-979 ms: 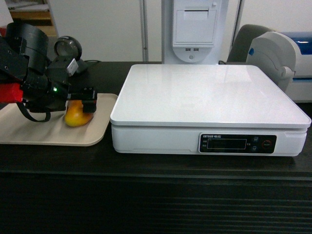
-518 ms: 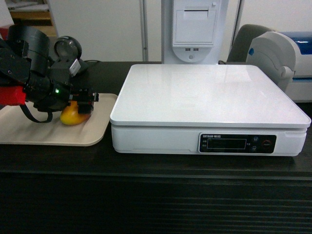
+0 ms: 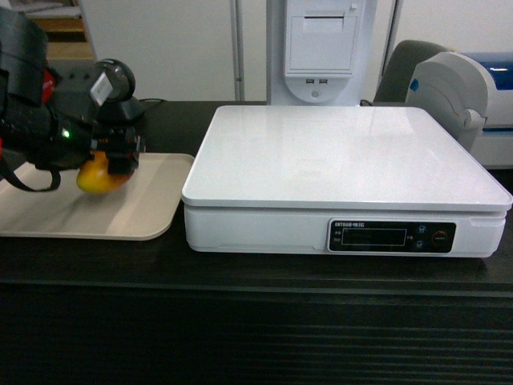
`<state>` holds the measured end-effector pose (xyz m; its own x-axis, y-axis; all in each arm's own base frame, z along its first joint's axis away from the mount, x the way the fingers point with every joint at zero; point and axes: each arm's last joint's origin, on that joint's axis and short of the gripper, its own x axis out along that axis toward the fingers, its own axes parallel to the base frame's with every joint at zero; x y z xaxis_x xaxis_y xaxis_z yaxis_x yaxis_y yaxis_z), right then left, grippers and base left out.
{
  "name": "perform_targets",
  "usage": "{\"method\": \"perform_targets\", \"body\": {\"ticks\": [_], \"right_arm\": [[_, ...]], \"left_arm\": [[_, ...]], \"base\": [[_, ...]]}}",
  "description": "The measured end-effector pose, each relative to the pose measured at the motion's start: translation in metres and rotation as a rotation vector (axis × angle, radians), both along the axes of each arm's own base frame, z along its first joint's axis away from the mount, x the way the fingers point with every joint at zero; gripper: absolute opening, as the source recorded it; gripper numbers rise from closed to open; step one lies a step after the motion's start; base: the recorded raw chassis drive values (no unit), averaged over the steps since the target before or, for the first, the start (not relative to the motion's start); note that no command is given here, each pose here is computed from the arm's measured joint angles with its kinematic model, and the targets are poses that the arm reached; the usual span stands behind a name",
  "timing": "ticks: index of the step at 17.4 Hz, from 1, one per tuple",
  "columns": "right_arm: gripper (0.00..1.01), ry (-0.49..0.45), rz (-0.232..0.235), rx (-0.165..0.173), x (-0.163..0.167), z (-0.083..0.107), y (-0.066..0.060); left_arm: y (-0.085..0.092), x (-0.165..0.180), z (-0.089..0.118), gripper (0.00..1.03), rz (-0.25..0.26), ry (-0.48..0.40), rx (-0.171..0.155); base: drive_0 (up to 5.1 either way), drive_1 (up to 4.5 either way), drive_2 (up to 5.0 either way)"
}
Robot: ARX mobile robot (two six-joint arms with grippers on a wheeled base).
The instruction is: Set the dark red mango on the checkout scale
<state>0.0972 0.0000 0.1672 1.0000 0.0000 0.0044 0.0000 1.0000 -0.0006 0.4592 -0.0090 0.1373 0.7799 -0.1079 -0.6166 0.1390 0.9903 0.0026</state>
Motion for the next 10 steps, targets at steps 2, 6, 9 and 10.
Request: {"method": "perform_targets", "body": {"ticks": [2,6,9,10], "right_arm": [[0.98,0.0,0.0,0.0,0.0,0.0,0.0],[0.98,0.0,0.0,0.0,0.0,0.0,0.0],[0.98,0.0,0.0,0.0,0.0,0.0,0.0],[0.98,0.0,0.0,0.0,0.0,0.0,0.0]], "left_arm": [[-0.002,-0.002,0.011,0.63,-0.004,-0.024,0.0],[-0.027,-0.01,0.062,0.62,-0.06,-0.149,-0.007],[-0.076,-0.013,0.084,0.62,-0.156,-0.191,-0.016],[-0.094,-0.015,0.087,0.62,-0.192,-0.191,-0.024]], "base": [[0.0,0.0,0.0],[0.0,0.0,0.0],[0.0,0.0,0.0],[0.0,0.0,0.0]]}}
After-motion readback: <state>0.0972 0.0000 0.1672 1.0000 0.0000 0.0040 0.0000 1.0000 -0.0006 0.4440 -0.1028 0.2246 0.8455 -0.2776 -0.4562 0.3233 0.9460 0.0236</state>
